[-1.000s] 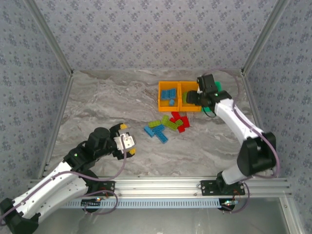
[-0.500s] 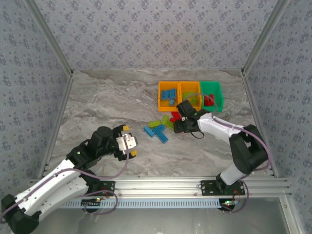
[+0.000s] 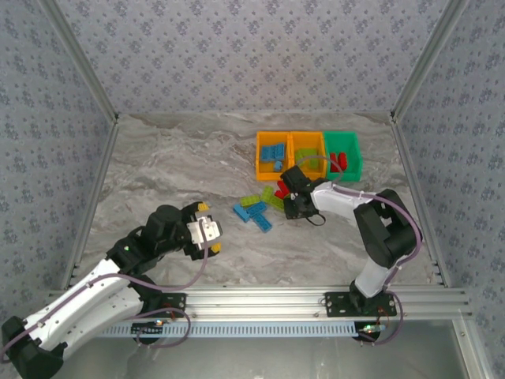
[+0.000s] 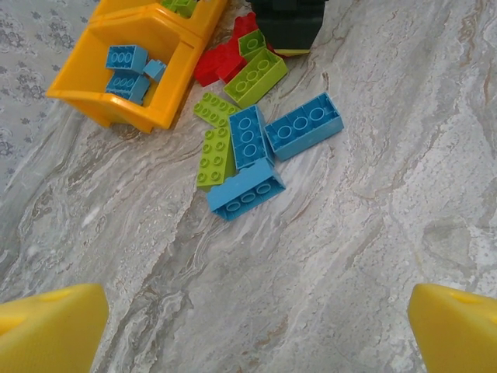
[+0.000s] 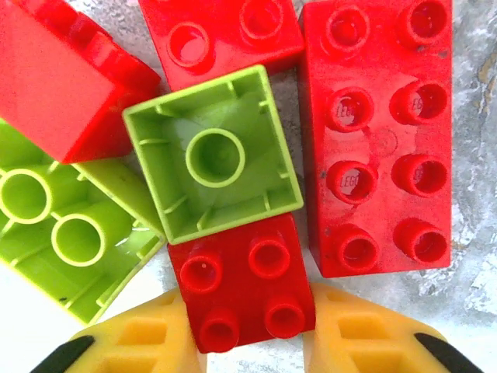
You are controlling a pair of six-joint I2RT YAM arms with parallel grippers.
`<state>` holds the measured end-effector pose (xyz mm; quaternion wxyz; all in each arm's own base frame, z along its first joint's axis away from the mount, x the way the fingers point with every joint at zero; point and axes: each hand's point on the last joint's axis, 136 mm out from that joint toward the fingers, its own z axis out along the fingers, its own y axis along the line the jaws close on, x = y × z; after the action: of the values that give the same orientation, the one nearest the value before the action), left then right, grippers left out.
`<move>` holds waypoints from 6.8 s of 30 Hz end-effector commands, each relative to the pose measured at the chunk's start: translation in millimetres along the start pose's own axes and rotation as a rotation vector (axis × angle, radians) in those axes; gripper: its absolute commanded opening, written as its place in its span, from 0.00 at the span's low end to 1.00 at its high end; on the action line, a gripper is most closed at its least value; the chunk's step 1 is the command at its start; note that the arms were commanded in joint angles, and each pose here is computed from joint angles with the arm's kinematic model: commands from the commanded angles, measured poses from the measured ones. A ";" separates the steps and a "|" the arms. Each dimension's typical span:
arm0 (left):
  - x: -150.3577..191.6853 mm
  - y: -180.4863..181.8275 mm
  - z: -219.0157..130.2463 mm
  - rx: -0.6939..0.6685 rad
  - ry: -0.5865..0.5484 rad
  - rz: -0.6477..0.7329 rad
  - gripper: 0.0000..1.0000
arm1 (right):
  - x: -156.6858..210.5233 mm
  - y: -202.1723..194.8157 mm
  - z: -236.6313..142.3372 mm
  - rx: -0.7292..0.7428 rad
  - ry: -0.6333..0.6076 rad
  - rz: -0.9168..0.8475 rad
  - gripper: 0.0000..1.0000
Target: Sort the legos into containers by color
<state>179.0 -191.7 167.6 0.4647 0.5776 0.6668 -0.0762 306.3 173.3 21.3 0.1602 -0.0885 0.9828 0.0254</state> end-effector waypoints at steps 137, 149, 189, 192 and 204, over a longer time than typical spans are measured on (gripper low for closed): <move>-139.6 134.0 75.9 -0.282 -0.088 -0.846 0.46 | 26.9 46.2 -141.1 -0.300 -0.257 0.038 0.99; -38.7 29.8 -24.3 -0.121 0.009 -0.189 0.64 | 12.8 110.1 -28.8 -0.186 -0.043 -0.259 0.79; -3.2 25.7 14.3 -0.063 0.023 -0.062 0.99 | -238.5 33.2 -76.2 -0.055 -0.491 0.010 0.60; -27.5 46.9 26.6 -0.058 -0.001 -0.166 0.96 | -215.3 26.9 -104.4 -0.089 -0.516 0.035 0.62; -22.0 79.8 162.9 0.062 0.274 -0.412 0.62 | -57.6 3.2 -160.3 -0.239 -0.452 0.089 0.83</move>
<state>316.2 -277.1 136.0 0.3474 0.4800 0.7997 -0.0967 338.1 181.1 210.8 0.4044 -0.0596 0.8975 0.1657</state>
